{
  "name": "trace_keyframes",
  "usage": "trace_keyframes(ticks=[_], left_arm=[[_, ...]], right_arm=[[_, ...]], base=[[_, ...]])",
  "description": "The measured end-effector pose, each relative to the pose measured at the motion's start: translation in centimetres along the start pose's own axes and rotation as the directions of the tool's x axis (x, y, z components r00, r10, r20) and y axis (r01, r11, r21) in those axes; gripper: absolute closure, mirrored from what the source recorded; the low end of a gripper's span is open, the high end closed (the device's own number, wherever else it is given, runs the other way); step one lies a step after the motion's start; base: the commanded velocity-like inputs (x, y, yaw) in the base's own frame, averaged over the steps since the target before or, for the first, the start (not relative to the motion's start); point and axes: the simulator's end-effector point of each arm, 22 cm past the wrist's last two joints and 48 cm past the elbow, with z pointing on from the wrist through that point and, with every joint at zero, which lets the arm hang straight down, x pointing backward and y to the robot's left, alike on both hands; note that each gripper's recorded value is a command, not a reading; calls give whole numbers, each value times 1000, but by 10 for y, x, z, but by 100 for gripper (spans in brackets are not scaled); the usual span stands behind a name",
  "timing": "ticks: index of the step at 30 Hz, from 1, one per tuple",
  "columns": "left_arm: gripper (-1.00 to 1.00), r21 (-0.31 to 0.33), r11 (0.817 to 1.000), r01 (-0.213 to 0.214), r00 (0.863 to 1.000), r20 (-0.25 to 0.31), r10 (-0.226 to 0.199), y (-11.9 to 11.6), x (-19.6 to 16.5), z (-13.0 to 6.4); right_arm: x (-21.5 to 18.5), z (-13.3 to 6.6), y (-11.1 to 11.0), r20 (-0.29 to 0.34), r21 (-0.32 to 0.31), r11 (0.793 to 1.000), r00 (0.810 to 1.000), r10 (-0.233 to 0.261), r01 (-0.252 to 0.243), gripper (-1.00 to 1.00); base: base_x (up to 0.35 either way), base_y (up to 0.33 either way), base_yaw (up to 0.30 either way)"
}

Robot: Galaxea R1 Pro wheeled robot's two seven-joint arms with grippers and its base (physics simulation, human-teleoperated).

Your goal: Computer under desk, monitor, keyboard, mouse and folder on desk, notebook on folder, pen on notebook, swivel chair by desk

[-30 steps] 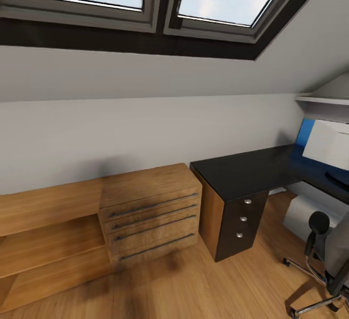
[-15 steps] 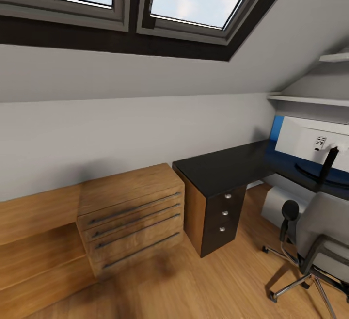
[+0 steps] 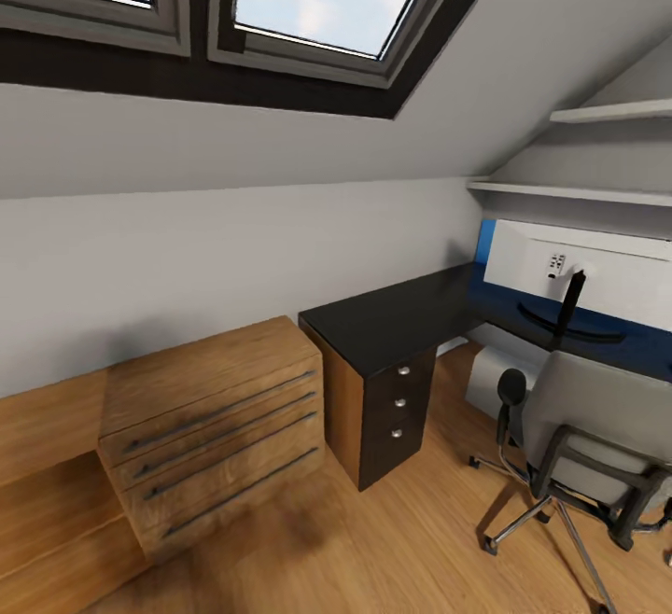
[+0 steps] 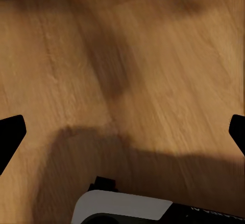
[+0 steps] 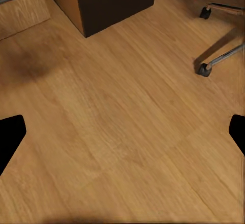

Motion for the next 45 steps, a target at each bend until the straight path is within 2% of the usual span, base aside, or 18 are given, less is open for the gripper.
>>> trace_keyframes(ticks=[17, 21, 45], left_arm=[[-100, -1, 1000, 0, 1000, -3, 0, 0, 1, 0], [-100, -1, 1000, -1, 1000, -6, 1, 0, 2, 0], [-100, -6, 1000, -4, 999, -32, 4, 2, 12, -2]], right_arm=[[5, 1, -3, -24, 6, 1000, 1000, -1, 1, -100], [10, 2, -4, -51, 9, 1000, 999, -2, 3, -100], [20, 1, -4, -76, 9, 1000, 997, -4, 5, -100]], base=[[0, 0, -259], [0, 0, -244], [0, 0, -241]])
